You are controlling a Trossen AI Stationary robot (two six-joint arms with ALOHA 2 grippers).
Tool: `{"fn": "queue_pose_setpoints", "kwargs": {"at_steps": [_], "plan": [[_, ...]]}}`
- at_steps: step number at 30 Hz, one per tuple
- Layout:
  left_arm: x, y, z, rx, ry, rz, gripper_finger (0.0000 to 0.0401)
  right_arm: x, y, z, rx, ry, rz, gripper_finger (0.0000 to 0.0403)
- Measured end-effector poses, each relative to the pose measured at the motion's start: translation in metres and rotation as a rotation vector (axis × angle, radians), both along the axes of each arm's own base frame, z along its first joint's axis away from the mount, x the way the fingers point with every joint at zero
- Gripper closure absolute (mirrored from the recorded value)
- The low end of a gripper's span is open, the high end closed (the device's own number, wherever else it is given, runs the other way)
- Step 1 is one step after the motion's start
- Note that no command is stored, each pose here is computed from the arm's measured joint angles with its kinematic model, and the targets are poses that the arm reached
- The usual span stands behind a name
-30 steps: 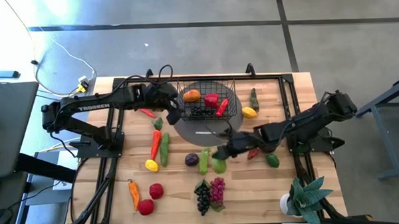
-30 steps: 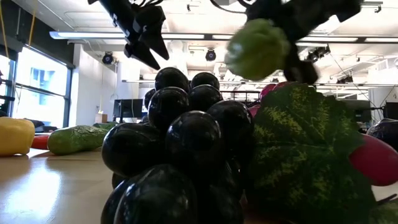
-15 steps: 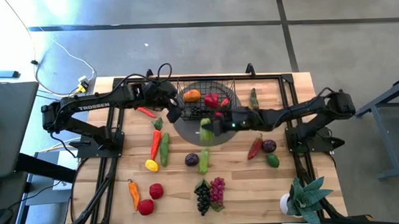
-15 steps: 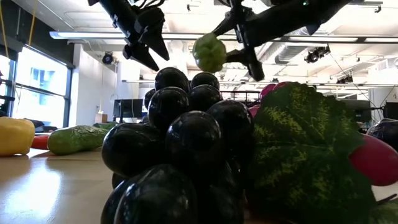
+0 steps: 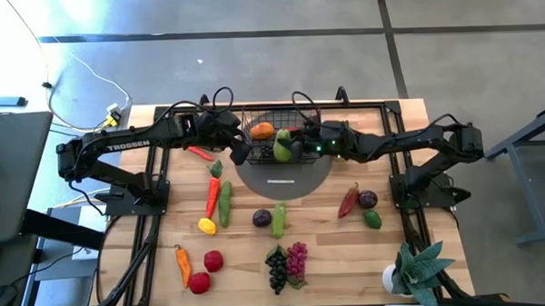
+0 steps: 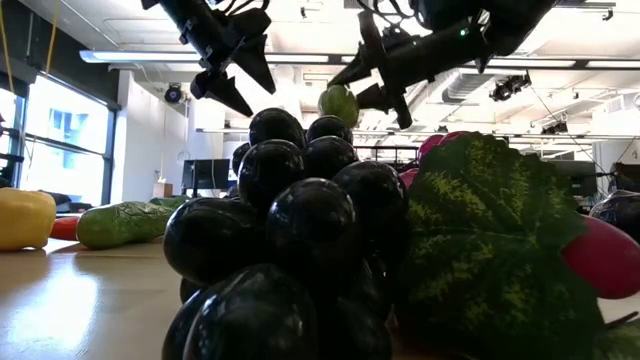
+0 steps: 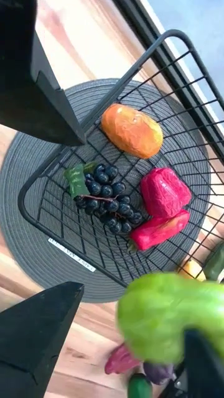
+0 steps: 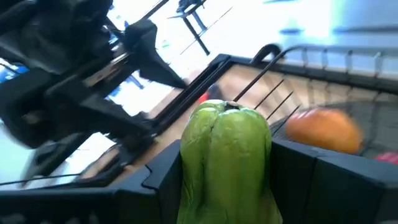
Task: Build produce basket
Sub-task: Put the green chayote into the black wire basket, then put the bottom orange carrot into the black wire basket
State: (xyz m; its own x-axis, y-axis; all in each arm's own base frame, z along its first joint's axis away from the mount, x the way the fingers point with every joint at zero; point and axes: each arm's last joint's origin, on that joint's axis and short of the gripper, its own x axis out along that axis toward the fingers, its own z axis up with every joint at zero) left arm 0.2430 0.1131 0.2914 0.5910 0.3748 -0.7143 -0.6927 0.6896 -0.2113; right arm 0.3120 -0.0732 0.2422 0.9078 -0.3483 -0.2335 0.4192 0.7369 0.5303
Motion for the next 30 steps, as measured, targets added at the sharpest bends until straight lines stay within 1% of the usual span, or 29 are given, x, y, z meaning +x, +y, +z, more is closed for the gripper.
{"fn": "queue_pose_setpoints", "kwargs": {"at_steps": [4, 8, 11, 16, 20, 25, 30], "plan": [[0.000, 0.000, 0.000, -0.008, -0.005, 0.009, 0.0035, -0.004, -0.015, 0.000, -0.053, 0.022, -0.038, 0.0237], [0.000, 0.000, 0.000, -0.013, -0.008, 0.014, 0.0035, -0.009, -0.030, 0.000, -0.055, 0.029, -0.084, 0.0237], [0.000, 0.000, 0.000, -0.021, -0.013, 0.024, 0.0035, -0.013, -0.040, -0.002, -0.042, 0.048, -0.092, 0.0226], [0.001, -0.003, -0.001, -0.057, -0.025, 0.054, 0.0035, -0.017, -0.051, -0.003, -0.046, 0.059, -0.121, 0.0183], [0.001, -0.009, -0.003, -0.109, -0.021, 0.082, 0.0035, -0.019, -0.056, -0.003, -0.077, 0.073, -0.096, 0.0140], [-0.004, -0.020, -0.010, -0.204, 0.054, 0.146, 0.0035, -0.021, -0.058, -0.005, -0.076, 0.090, -0.098, 0.0097], [-0.009, -0.036, -0.016, -0.256, 0.143, 0.227, 0.0035, -0.022, -0.059, -0.007, -0.091, 0.121, -0.094, 0.0068]]}}
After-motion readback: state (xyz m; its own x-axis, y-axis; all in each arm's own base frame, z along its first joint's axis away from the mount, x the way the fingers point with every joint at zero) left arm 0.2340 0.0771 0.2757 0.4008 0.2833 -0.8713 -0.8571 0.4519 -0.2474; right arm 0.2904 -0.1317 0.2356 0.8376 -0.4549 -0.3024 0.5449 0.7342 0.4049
